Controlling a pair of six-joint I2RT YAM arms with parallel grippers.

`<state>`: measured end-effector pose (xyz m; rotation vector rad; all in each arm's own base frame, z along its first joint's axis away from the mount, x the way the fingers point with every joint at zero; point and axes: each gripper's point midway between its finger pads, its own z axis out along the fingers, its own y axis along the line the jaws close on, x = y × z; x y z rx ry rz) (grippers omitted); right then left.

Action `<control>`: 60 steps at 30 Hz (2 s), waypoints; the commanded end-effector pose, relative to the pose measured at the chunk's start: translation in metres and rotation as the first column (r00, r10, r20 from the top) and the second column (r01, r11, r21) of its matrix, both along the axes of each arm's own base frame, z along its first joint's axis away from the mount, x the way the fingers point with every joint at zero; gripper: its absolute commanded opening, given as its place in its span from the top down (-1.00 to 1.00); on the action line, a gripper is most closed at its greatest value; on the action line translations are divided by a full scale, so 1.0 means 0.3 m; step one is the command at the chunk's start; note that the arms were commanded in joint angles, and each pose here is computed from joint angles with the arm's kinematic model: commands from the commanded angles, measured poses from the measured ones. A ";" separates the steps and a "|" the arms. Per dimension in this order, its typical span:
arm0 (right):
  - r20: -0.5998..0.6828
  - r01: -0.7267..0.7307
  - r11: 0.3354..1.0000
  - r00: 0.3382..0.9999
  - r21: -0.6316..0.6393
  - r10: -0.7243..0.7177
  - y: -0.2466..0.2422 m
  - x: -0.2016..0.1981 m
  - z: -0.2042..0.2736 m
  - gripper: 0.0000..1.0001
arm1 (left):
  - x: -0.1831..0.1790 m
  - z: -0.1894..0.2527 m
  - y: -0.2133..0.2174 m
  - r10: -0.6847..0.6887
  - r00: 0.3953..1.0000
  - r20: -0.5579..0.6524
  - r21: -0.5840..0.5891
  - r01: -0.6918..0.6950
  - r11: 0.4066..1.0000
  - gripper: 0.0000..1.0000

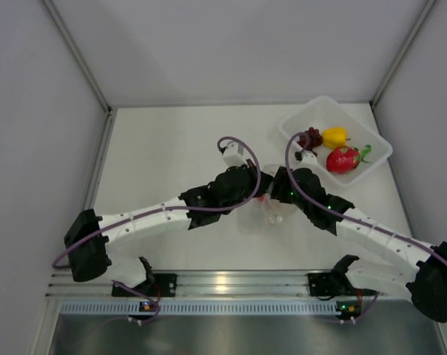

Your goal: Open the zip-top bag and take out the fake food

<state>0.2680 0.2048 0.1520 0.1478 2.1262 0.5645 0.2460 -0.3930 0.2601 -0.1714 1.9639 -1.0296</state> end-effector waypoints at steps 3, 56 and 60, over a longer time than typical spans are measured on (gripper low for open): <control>0.042 0.118 0.989 0.993 -0.085 -0.114 -0.096 0.064 -0.045 -0.05 | -0.002 -0.044 0.009 0.031 0.999 -0.023 -0.051 -0.032 0.998 1.00; -0.197 -0.017 1.000 0.980 0.023 0.021 0.107 0.164 -0.225 0.07 | 0.012 -0.020 0.143 0.134 0.990 0.052 -0.001 -0.134 0.991 1.00; -0.188 -0.011 0.972 0.981 -0.234 -0.034 -0.060 0.185 -0.257 0.05 | 0.007 -0.003 0.215 0.221 0.975 0.038 -0.060 -0.219 0.974 1.00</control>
